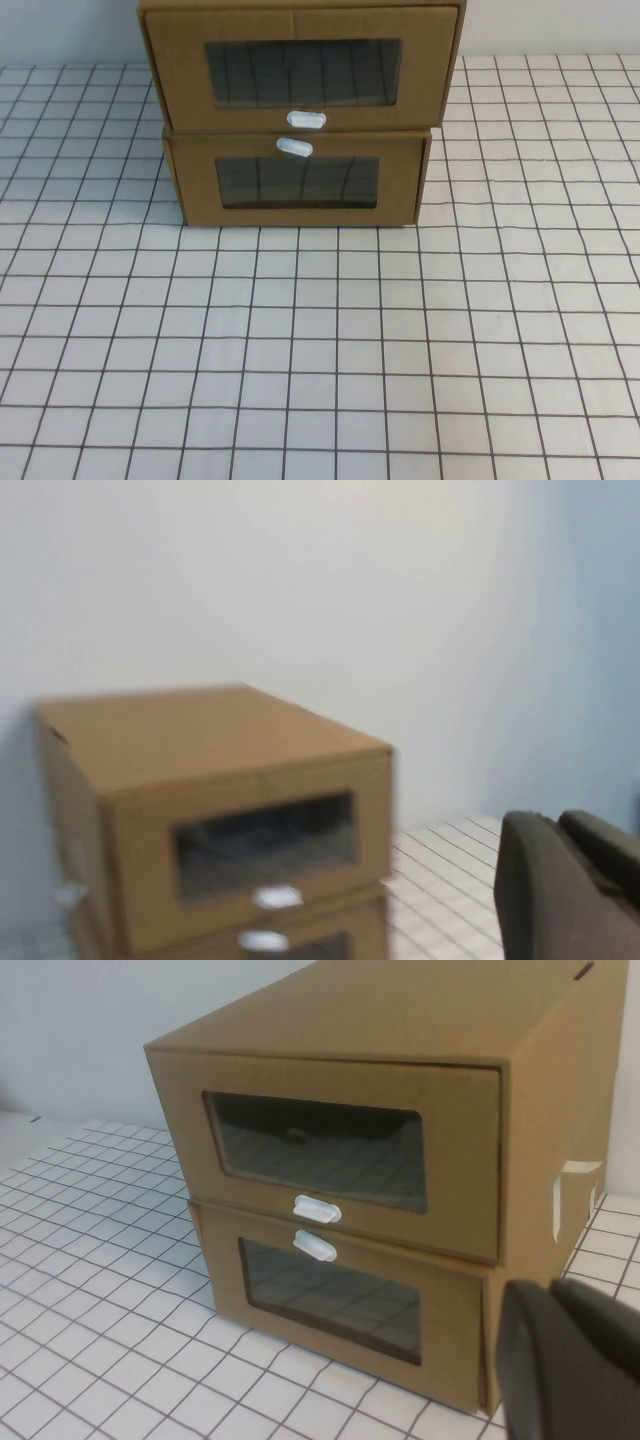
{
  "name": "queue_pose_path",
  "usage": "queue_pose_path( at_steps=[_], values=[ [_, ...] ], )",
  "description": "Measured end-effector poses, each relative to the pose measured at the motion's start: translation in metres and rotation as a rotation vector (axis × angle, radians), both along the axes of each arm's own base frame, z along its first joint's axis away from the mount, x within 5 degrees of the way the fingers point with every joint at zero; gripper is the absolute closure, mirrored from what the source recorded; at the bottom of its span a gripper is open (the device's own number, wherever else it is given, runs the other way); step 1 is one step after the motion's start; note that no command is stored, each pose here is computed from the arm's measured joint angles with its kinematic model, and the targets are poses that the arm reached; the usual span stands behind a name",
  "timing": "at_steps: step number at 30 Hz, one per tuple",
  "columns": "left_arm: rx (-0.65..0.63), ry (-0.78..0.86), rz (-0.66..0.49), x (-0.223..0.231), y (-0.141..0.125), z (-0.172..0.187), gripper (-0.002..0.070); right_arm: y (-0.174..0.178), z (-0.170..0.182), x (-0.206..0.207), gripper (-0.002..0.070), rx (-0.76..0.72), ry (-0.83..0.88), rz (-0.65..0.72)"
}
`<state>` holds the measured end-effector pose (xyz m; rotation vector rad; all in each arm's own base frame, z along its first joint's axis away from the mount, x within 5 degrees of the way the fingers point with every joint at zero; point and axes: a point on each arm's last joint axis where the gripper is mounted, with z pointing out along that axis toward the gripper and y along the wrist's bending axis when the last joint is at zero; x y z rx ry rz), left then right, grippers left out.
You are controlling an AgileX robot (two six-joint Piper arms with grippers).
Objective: Close the shoe box
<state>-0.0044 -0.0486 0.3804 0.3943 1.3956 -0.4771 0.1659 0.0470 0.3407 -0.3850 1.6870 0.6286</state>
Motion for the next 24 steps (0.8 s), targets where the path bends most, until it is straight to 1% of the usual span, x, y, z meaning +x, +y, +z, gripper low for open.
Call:
queue_pose_path(
  at_steps=[2, 4, 6, 8, 10, 13, 16, 19, 22, 24],
  values=[
    [-0.003, -0.029, 0.076, -0.003, 0.006, -0.002, 0.068, 0.0, 0.0, 0.0, 0.0689, 0.0, 0.0, 0.0],
    [-0.03, 0.033, 0.179, 0.003, 0.015, -0.013, 0.068, 0.0, 0.0, 0.0, 0.0689, 0.0, 0.0, 0.0],
    [-0.061, 0.132, 0.315, 0.016, 0.027, -0.034, 0.068, 0.0, 0.0, 0.0, 0.0689, 0.0, 0.0, 0.0],
    [-0.142, 0.219, 0.437, 0.028, 0.038, -0.056, 0.068, 0.0, 0.0, 0.0, 0.0689, 0.0, 0.0, 0.0],
    [-0.173, 0.247, 0.544, 0.037, 0.048, -0.082, 0.068, 0.0, 0.0, 0.0, 0.0689, 0.0, 0.0, 0.0],
    [-0.168, 0.228, 0.593, 0.043, 0.052, -0.117, 0.068, 0.0, 0.0, 0.0, 0.0689, 0.0, 0.0, 0.0],
    [-0.141, 0.304, 0.604, 0.052, 0.053, -0.157, 0.068, 0.0, 0.0, 0.0, 0.0689, 0.0, 0.0, 0.0],
    [-0.119, 0.391, 0.611, 0.057, 0.053, -0.187, 0.068, 0.0, 0.0, 0.0, 0.0689, 0.0, 0.0, 0.0],
    [-0.074, 0.444, 0.611, 0.058, 0.053, -0.204, 0.068, 0.0, 0.0, 0.0, 0.069, 0.0, 0.0, 0.0],
    [-0.055, 0.472, 0.61, 0.057, 0.052, -0.208, 0.068, 0.0, 0.0, 0.0, 0.069, 0.002, 0.0, 0.0]
  ],
)
